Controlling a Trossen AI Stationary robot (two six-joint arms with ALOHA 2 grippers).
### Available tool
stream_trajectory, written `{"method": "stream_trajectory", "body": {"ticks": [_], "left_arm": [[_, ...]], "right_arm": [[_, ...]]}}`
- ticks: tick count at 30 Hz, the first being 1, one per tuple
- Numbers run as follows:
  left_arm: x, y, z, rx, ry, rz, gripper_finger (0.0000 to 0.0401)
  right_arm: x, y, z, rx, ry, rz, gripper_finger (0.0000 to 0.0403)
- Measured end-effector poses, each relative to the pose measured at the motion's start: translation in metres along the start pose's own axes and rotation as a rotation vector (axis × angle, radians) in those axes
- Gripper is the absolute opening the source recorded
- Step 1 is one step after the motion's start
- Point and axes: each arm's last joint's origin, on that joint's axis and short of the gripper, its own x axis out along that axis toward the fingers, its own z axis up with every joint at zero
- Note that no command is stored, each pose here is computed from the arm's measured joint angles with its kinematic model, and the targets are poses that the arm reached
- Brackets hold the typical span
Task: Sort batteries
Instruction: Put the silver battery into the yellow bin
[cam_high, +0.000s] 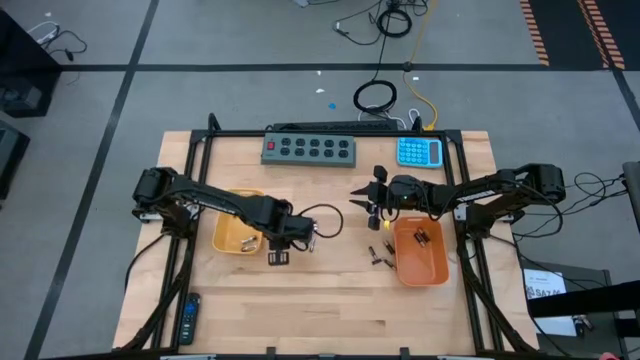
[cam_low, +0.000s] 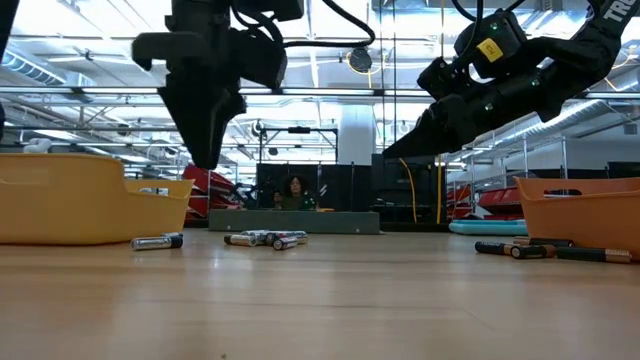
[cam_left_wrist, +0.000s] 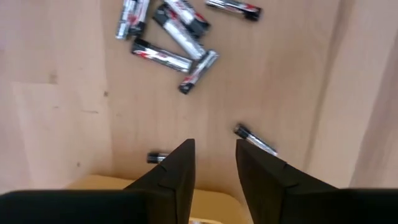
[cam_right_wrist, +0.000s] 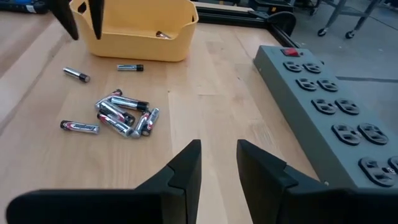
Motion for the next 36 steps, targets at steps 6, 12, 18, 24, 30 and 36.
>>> {"method": "stream_trajectory", "body": {"ticks": [6, 12, 18, 24, 30, 36], "left_arm": [[0.0, -0.006, 0.001, -0.117, -0.002, -0.063, 0.0157], [0.011, -0.019, 0.002, -0.141, 0.039, -0.105, 0.0162], [0.044, -0.026, 0.005, -0.179, 0.148, -0.075, 0.0162], [0.057, -0.027, 0.007, -0.239, 0.194, -0.077, 0.0162], [0.071, -0.028, 0.006, -0.233, 0.235, -0.07, 0.016], [0.084, -0.027, 0.001, -0.177, 0.25, -0.094, 0.0137]], "right_arm": [[0.0, 0.0, 0.0, 0.0, -0.001, 0.0, 0.0093], [0.0, 0.0, 0.001, 0.002, -0.006, 0.0, 0.0093], [0.0, 0.0, 0.001, 0.008, -0.006, 0.0, 0.0093], [0.0, 0.0, 0.0, 0.008, -0.002, 0.001, 0.0093], [0.0, 0.0, 0.0, 0.007, -0.001, 0.002, 0.0093], [0.0, 0.0, 0.0, 0.005, 0.0, 0.003, 0.0093]]}}
